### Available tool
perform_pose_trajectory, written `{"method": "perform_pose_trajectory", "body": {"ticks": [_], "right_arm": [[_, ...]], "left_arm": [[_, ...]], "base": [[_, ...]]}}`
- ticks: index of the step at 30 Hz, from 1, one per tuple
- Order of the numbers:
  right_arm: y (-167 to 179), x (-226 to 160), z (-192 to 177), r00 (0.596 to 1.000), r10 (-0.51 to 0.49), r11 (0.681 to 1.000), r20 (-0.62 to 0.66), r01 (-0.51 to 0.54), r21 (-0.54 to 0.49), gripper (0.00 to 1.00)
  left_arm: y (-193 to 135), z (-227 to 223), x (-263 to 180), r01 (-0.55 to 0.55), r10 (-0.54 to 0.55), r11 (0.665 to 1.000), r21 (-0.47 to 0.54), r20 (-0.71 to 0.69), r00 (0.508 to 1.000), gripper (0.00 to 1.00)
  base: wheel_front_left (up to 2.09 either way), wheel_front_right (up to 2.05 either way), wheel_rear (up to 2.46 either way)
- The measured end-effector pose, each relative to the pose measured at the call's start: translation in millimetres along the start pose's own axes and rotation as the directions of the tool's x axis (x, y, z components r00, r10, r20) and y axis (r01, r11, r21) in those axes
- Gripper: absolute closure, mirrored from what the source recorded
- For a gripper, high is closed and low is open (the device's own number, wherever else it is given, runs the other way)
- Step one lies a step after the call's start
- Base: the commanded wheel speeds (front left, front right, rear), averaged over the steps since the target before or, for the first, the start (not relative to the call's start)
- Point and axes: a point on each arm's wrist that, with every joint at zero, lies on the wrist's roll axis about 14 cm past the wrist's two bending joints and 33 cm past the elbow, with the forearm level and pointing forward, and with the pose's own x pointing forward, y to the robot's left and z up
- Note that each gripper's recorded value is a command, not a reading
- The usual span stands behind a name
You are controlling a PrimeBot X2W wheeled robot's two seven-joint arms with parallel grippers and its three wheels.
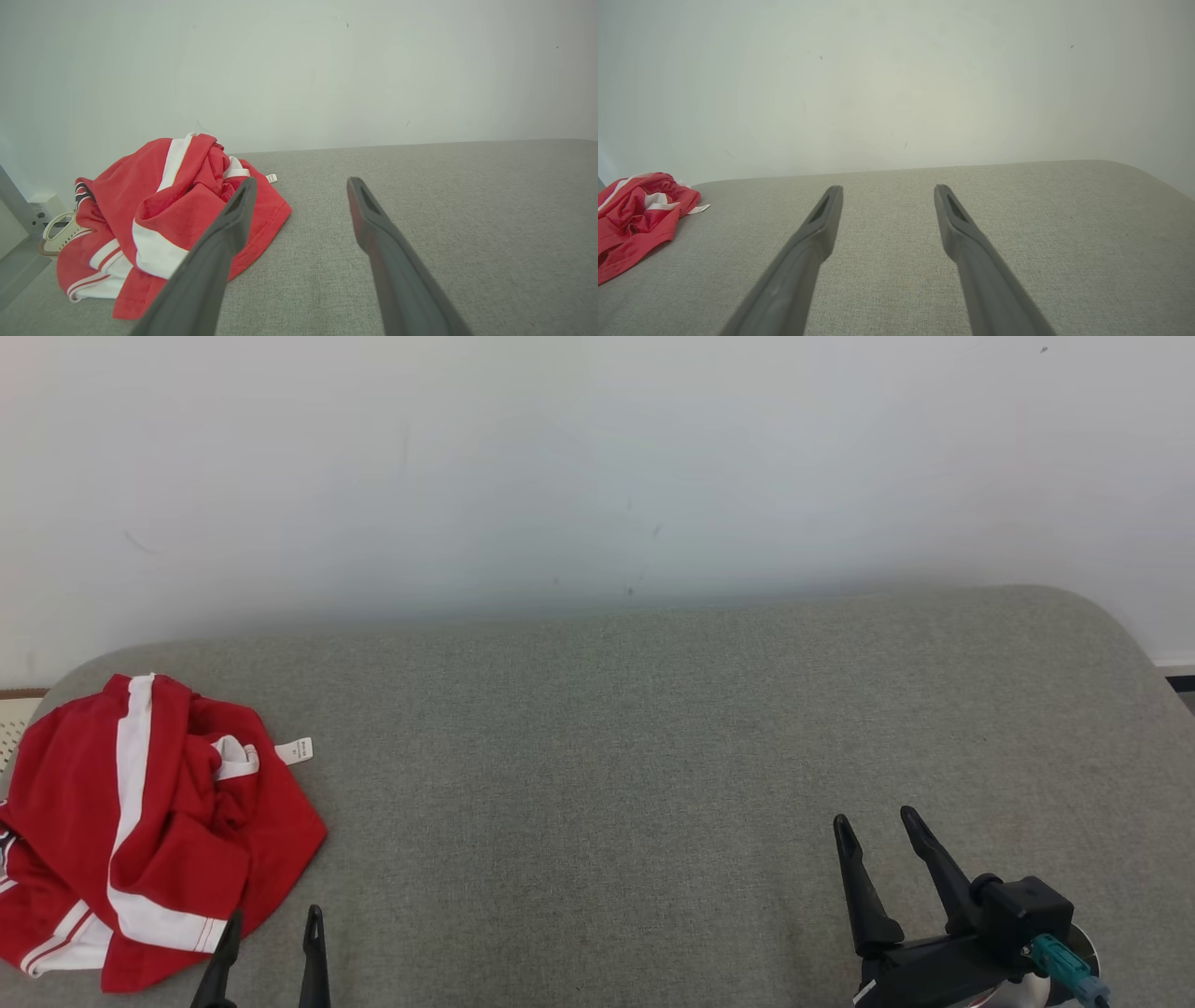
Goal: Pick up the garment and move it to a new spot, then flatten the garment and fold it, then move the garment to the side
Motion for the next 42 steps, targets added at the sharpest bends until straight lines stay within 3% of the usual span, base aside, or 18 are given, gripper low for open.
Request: {"method": "perform_pose_trajectory", "body": {"ticks": [20, 42], "right_arm": [[5.1, 3.4, -8.4, 1.000, 0.011, 1.000, -0.025, -0.011, 0.017, 0.00], [72.7, 36.3, -24.9, 0.975, 0.219, 0.974, -0.044, -0.215, 0.071, 0.00]], "left_arm": [[6.7, -1.3, -4.8, -0.017, 0.017, 1.000, 0.004, -0.017, 1.000, 0.00], [78.3, 3.5, -46.0, -0.218, 0.220, 0.974, 0.056, -0.037, 0.975, 0.00]], "base": [[0.00, 0.00, 0.00], [0.00, 0.00, 0.00]]}}
